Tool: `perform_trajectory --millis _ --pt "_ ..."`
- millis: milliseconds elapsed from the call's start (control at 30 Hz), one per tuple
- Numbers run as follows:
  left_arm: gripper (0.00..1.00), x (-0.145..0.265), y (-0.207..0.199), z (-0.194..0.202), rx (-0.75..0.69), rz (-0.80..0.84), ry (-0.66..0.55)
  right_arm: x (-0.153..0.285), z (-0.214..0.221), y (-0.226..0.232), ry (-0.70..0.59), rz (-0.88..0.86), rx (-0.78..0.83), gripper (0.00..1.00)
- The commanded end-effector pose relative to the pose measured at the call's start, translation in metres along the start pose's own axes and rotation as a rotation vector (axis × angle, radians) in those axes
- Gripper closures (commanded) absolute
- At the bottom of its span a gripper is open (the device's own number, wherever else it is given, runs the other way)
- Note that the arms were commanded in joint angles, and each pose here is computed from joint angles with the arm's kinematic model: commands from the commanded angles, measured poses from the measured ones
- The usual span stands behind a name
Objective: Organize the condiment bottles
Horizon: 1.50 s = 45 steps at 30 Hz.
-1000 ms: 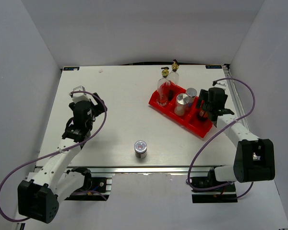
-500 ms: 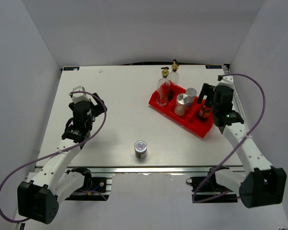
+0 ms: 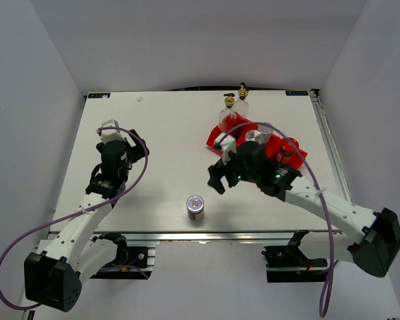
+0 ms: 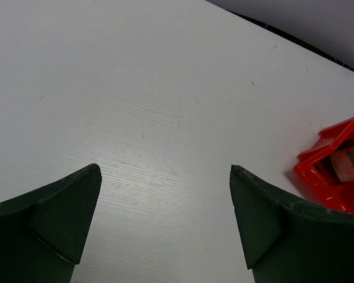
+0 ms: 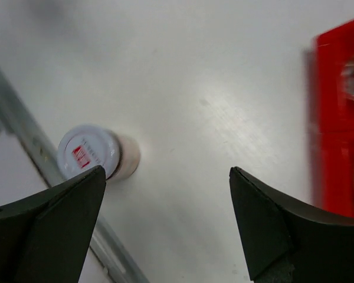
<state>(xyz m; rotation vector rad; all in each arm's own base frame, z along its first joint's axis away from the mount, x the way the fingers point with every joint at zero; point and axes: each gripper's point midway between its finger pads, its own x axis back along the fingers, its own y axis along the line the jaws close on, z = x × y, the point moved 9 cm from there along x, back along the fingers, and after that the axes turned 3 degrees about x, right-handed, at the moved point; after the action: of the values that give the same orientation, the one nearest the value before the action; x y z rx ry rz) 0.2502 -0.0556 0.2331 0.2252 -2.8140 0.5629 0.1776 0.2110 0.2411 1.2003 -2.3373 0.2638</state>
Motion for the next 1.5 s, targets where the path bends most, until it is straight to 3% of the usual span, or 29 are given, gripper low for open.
perform_trajectory --millis 0,233,500,800,933,1000,1033,1067,1300,1467 --pt "0.02 0.003 0.000 -0.001 0.010 0.015 0.002 -0.016 0.012 0.035 0.098 -0.209 0.174 0.11" --pt "0.02 0.005 0.000 -0.001 0.012 0.020 -0.004 -0.030 0.036 0.060 0.214 -0.372 0.321 0.11" --pt "0.02 0.005 0.001 -0.001 0.006 0.018 -0.004 -0.061 0.049 0.071 0.312 -0.387 0.366 0.11" --pt "0.02 0.004 0.002 -0.001 -0.002 0.003 -0.002 -0.101 0.031 0.086 0.209 -0.382 0.356 0.12" --pt "0.02 0.005 0.002 -0.002 -0.004 0.003 -0.007 -0.101 0.030 0.082 0.224 -0.322 0.356 0.32" --pt "0.02 0.005 0.003 -0.002 -0.001 0.001 -0.011 -0.091 0.027 0.079 0.209 -0.277 0.346 0.63" --pt "0.02 0.005 0.003 -0.002 -0.001 0.002 -0.012 -0.091 0.030 0.078 0.219 -0.265 0.342 0.63" --pt "0.02 0.005 0.002 -0.003 0.000 0.002 -0.013 -0.084 0.025 0.077 0.186 -0.248 0.336 0.72" --pt "0.02 0.006 0.003 -0.003 0.001 -0.004 -0.018 -0.032 0.017 0.043 0.088 0.036 0.227 0.79" --pt "0.02 0.006 0.003 -0.004 0.000 -0.003 -0.020 0.012 0.019 -0.011 0.031 0.337 -0.012 0.81"
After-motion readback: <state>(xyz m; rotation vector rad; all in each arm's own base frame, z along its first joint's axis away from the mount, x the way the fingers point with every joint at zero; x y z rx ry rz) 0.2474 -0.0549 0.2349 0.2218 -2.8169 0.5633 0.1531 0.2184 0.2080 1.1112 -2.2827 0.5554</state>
